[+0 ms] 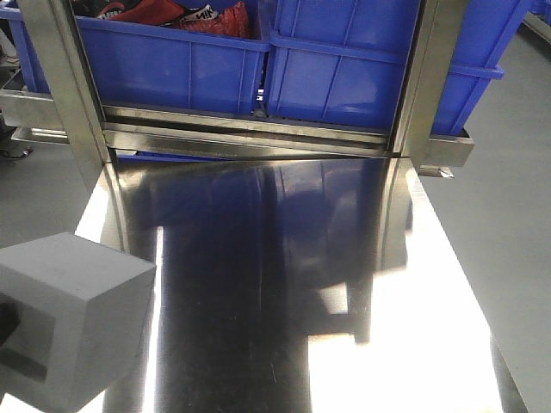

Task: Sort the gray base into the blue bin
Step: 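Raise the held gray block close to the left wrist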

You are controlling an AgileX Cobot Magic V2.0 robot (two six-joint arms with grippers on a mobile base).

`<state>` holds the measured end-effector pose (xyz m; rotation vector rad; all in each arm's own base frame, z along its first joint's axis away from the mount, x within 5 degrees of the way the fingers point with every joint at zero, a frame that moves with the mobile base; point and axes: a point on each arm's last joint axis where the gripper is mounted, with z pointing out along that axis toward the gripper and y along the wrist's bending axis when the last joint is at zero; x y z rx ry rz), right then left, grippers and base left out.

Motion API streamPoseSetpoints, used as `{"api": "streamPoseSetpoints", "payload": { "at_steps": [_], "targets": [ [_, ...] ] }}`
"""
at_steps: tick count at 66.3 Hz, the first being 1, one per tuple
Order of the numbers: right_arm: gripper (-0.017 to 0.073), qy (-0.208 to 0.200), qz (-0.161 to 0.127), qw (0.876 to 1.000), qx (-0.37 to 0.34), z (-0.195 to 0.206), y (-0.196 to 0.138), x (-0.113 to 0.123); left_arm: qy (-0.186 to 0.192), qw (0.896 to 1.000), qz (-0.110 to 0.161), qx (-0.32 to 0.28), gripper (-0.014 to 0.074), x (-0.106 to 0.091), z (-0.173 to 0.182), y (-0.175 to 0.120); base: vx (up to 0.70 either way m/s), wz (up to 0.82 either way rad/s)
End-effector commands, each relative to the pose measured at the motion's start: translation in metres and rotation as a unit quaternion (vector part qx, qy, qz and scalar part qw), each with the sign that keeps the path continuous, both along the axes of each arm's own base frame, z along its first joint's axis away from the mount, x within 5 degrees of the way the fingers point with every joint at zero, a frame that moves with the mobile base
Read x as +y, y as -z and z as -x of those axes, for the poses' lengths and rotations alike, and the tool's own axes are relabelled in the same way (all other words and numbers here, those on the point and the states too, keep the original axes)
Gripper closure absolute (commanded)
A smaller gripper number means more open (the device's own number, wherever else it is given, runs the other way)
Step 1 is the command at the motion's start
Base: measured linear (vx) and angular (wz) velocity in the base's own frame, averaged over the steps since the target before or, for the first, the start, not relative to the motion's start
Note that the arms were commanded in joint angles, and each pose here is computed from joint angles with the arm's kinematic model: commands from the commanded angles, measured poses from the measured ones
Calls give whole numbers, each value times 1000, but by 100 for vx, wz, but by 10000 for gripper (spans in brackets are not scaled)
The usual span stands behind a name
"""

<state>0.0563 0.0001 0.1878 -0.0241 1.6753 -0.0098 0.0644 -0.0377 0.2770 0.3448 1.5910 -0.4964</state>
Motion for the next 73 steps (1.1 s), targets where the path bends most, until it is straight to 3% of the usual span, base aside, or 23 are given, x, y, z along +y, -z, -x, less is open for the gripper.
{"api": "streamPoseSetpoints", "payload": {
  "at_steps": [1,73],
  "targets": [
    [568,0,5,999,-36,0,-2,0,13,996,50,-74,599,1,6,-20,0,0],
    [568,0,5,999,-35,0,-2,0,13,996,49,-73,599,1,6,-19,0,0]
  ]
}}
